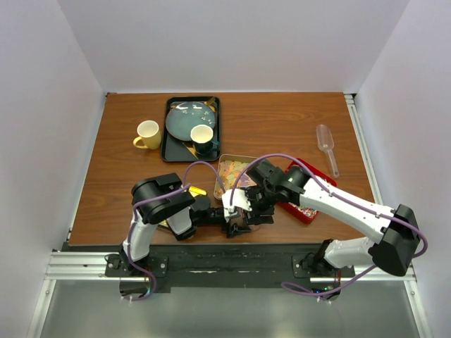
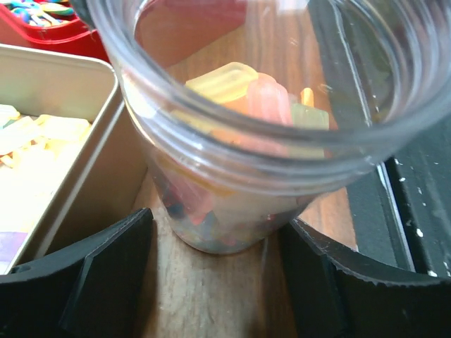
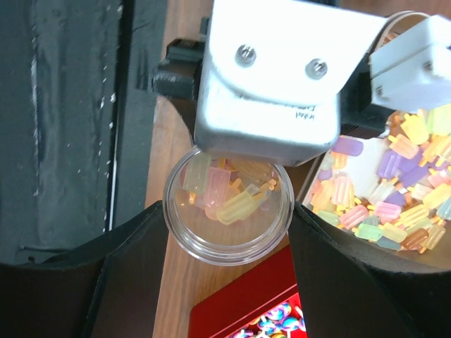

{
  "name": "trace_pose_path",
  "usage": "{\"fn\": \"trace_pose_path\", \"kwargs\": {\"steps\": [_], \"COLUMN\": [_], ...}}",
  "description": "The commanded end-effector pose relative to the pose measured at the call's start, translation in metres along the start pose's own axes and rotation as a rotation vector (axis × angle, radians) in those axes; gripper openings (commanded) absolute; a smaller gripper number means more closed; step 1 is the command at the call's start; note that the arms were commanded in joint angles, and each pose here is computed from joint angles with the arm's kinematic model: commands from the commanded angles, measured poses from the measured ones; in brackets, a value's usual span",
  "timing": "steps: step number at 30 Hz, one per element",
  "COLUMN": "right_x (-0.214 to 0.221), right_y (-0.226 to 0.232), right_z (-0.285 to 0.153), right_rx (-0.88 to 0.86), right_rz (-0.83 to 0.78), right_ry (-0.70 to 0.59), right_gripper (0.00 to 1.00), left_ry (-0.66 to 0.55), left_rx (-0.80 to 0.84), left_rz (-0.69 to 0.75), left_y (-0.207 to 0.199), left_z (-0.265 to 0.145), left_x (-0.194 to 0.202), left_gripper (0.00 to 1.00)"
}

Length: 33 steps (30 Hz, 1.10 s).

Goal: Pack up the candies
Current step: Close the box lid on the packing bottle.

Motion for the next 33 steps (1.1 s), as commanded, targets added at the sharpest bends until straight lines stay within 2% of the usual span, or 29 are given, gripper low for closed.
{"fn": "trace_pose_path", "kwargs": {"steps": [1,5,6,14,22,29,33], "right_x": [0.014,0.019,0.02,0.029,0.037,0.04,0.04], "right_y": [0.014,0.017,0.017,0.017,0.029,0.033,0.032], "right_z": [0.011,0.01,0.009,0.006,0.005,0.008,0.007], "right_rx": [-0.028,-0.012,-0.005,0.019,0.007,0.0,0.003], "right_rz": [0.093,0.123,0.126,0.176,0.205,0.206,0.203], "right_ry": [0.066,0.089,0.091,0.091,0.098,0.103,0.108], "right_gripper": [0.6,0.59,0.59,0.58,0.59,0.59,0.6], "left_ry": [-0.275,-0.272,-0.268,-0.261,-0.284,-0.297,-0.293], "left_rx": [-0.13,-0.09,-0.09,-0.064,0.015,-0.002,-0.007], "left_rz": [0.151,0.167,0.162,0.133,0.144,0.135,0.121], "left_y": [0.025,0.018,0.018,0.014,-0.002,0.003,0.003], "left_z": [-0.006,-0.009,-0.011,-0.01,0.013,0.024,0.024], "left_x": [-0.043,-0.045,-0.045,-0.045,-0.051,-0.051,-0.049], "left_gripper": [0.76,0.78,1.0,1.0,1.0,1.0,0.95]}}
Point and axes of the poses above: each gripper's point midway between its finger pads, its own z axis out along the fingers, its own y axis along the line the jaws close on, x = y × z, the point moved 6 cm from there along -z, back along the fingers, and after that the axes turned 12 degrees about -z, right-handed, at the moved point
